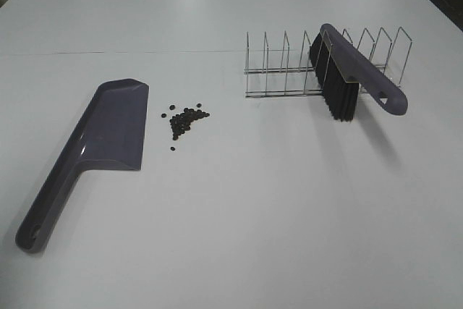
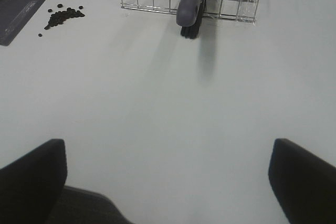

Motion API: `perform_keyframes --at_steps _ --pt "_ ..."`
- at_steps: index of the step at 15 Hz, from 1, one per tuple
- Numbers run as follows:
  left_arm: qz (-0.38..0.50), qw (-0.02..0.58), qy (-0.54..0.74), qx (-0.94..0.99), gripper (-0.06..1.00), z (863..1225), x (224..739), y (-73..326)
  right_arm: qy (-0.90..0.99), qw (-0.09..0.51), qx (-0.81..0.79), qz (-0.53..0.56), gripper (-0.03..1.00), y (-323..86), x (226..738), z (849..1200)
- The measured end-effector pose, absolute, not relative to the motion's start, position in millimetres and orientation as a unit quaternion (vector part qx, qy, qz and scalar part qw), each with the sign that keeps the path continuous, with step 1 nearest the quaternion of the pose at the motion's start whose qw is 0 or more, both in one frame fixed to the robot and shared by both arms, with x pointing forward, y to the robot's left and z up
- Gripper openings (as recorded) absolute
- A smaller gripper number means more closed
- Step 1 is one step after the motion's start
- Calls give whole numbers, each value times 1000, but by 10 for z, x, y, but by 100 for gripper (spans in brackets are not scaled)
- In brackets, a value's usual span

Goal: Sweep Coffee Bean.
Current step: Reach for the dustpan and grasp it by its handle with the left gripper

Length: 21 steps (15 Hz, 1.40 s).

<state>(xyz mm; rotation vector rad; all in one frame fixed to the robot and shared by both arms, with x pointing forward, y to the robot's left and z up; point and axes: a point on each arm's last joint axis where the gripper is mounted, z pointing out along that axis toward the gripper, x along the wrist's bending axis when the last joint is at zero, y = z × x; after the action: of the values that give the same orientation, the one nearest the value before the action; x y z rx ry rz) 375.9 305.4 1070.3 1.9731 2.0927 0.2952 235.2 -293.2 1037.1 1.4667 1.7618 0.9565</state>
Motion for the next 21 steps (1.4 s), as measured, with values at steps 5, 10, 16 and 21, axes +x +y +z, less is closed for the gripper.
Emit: perform_keyframes --at_steps 5,10,16,21 --pt "55 59 701 709 97 10327 4564 2923 671 323 559 364 96 -2932 2352 10371" --pt "50 77 693 715 98 9937 5259 2606 671 323 559 364 96 -2932 2352 10371" --pt "8 55 688 723 97 9348 5643 2321 671 323 559 364 96 -2932 2352 10371" --pt "-3 52 688 723 96 8964 5786 2217 671 323 559 364 96 -2932 2352 10371"
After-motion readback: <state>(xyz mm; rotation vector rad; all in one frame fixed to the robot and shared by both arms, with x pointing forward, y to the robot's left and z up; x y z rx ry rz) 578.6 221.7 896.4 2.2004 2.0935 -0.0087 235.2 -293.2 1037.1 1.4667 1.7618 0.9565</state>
